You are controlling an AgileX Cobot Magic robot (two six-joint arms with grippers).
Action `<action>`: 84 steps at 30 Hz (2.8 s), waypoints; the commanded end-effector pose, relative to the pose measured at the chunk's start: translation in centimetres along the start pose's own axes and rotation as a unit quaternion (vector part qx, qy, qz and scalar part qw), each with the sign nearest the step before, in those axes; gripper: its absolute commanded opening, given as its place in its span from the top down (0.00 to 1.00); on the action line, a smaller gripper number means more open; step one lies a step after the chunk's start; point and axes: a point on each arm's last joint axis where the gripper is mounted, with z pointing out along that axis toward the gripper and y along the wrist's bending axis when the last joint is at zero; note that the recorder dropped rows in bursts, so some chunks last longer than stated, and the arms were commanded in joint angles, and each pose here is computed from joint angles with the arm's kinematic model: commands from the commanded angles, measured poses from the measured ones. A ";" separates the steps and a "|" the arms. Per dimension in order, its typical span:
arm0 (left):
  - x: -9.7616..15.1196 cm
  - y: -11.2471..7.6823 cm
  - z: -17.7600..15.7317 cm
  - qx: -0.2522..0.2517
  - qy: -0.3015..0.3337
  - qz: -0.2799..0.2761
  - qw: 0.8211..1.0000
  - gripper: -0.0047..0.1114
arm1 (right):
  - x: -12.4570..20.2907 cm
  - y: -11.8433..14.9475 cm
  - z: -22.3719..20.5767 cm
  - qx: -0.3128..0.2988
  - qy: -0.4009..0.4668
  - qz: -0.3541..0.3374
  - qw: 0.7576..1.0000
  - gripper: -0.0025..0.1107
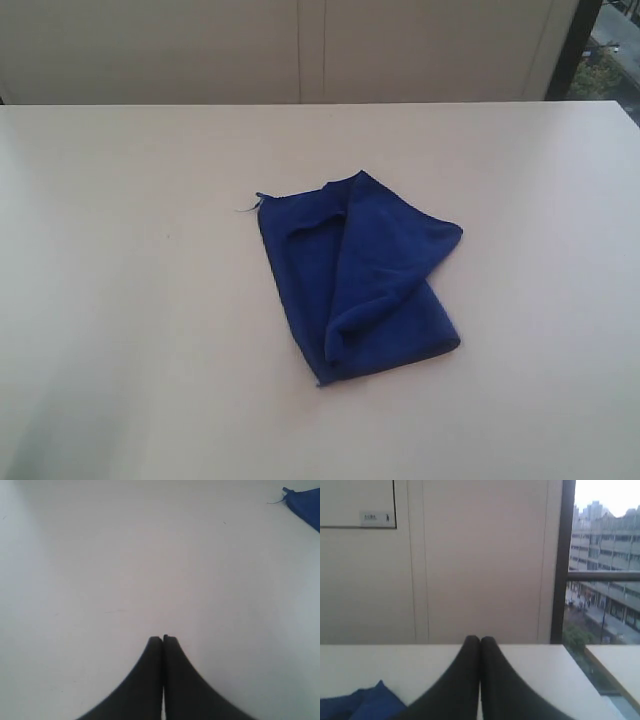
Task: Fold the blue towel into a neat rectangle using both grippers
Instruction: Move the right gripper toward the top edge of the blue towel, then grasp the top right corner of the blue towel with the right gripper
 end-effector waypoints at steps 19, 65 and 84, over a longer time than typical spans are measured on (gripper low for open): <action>0.2 0.0 0.1 -0.001 0.000 -0.002 1.000 0.96 | -0.8 0.6 15.1 -0.004 0.381 0.081 0.921 0.98; 0.2 0.0 0.1 -0.001 0.000 -0.002 1.000 0.96 | 19.8 17.6 33.9 0.012 0.543 0.480 0.689 0.66; 0.2 0.0 0.1 -0.001 0.000 -0.002 1.000 0.96 | 20.0 18.0 34.8 0.012 0.530 0.481 0.698 0.97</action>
